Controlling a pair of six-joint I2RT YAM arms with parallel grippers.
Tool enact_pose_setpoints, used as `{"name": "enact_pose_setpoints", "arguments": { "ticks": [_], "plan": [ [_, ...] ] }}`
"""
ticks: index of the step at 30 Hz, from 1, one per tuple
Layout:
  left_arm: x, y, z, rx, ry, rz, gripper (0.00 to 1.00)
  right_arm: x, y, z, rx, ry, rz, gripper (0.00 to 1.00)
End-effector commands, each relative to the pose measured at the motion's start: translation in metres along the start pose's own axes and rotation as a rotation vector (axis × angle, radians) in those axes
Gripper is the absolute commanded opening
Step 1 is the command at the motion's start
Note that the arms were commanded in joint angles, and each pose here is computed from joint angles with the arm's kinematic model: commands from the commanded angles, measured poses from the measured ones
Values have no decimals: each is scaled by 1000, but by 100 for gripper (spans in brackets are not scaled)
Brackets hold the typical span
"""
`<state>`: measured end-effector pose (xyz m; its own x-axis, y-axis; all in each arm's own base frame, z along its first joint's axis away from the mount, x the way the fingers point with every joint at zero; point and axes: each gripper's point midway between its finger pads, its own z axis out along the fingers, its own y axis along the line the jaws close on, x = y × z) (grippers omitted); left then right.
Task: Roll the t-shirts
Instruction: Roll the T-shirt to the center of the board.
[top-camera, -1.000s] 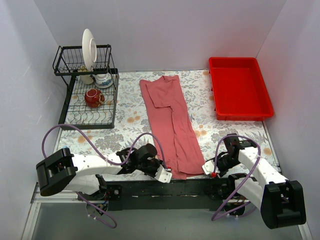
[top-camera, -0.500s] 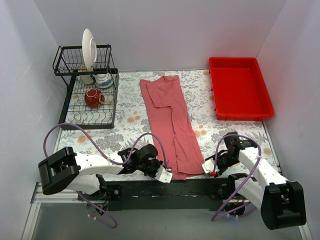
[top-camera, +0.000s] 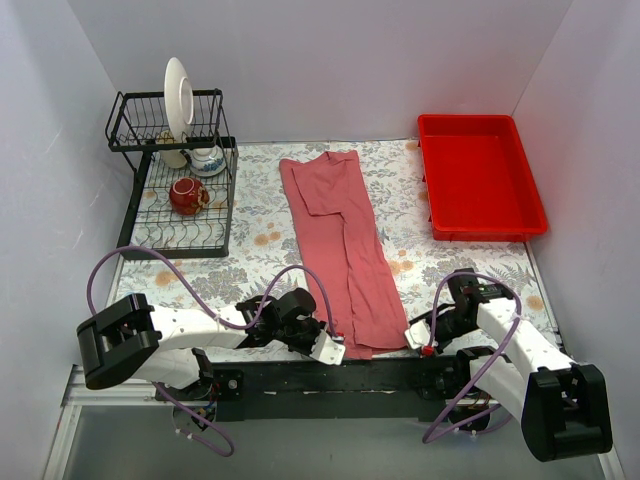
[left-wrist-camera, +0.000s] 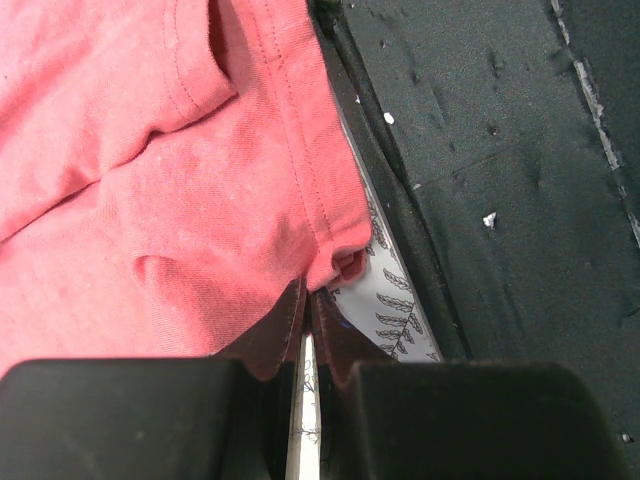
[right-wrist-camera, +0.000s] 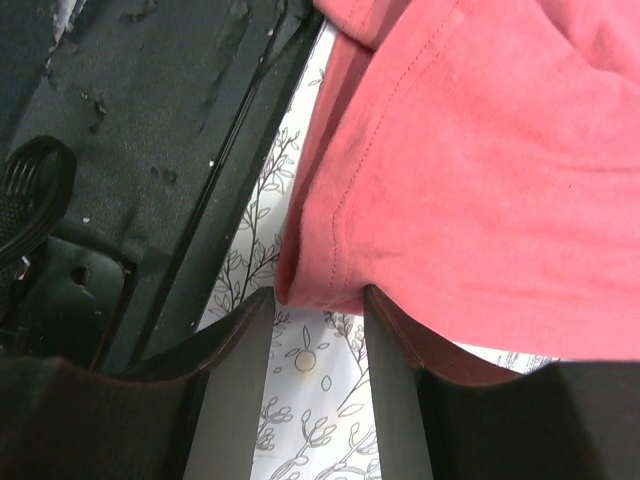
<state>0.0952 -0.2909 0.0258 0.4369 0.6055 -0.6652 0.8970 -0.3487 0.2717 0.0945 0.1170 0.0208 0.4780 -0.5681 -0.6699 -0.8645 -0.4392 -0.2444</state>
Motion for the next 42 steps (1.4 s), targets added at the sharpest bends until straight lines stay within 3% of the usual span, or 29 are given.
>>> {"name": "enact_pose_setpoints", "arguments": {
  "ticks": [1, 5, 8, 9, 10, 12, 15, 20, 25, 31, 42],
  "plan": [
    [-3, 6, -2, -18, -4, -9, 0, 1, -13, 11, -43, 5, -676, 50],
    [-5, 8, -1, -18, -4, -12, 0, 1, -7, 13, -63, -5, -677, 46],
    [-6, 9, -1, -19, -2, -22, 0, -1, -4, 14, -83, -12, -665, 33],
    [-7, 10, -2, -18, -2, -33, 0, 0, -3, 13, -93, -4, -653, 20],
    [-11, 11, -4, -23, -11, -38, 0, -1, -3, 11, -93, -1, -642, 14],
    [-14, 7, -9, -7, -12, -62, 0, -1, -9, 4, -82, 25, -579, 6],
    [-28, 3, -20, 15, -35, -131, 0, -10, -17, -13, -62, 56, -486, 1],
    [-54, -13, -38, 104, -74, -304, 0, -35, -22, -40, -15, 59, -301, 1],
    [-56, -17, -45, 117, -61, -416, 0, -46, -41, -58, 70, 71, -101, 1],
    [-43, -11, -50, 95, -43, -589, 0, -50, -78, -53, 137, 73, -20, 1],
    [-14, 48, -57, -103, -34, -739, 0, -47, -138, -41, 139, 84, 194, 1]
  ]
}}
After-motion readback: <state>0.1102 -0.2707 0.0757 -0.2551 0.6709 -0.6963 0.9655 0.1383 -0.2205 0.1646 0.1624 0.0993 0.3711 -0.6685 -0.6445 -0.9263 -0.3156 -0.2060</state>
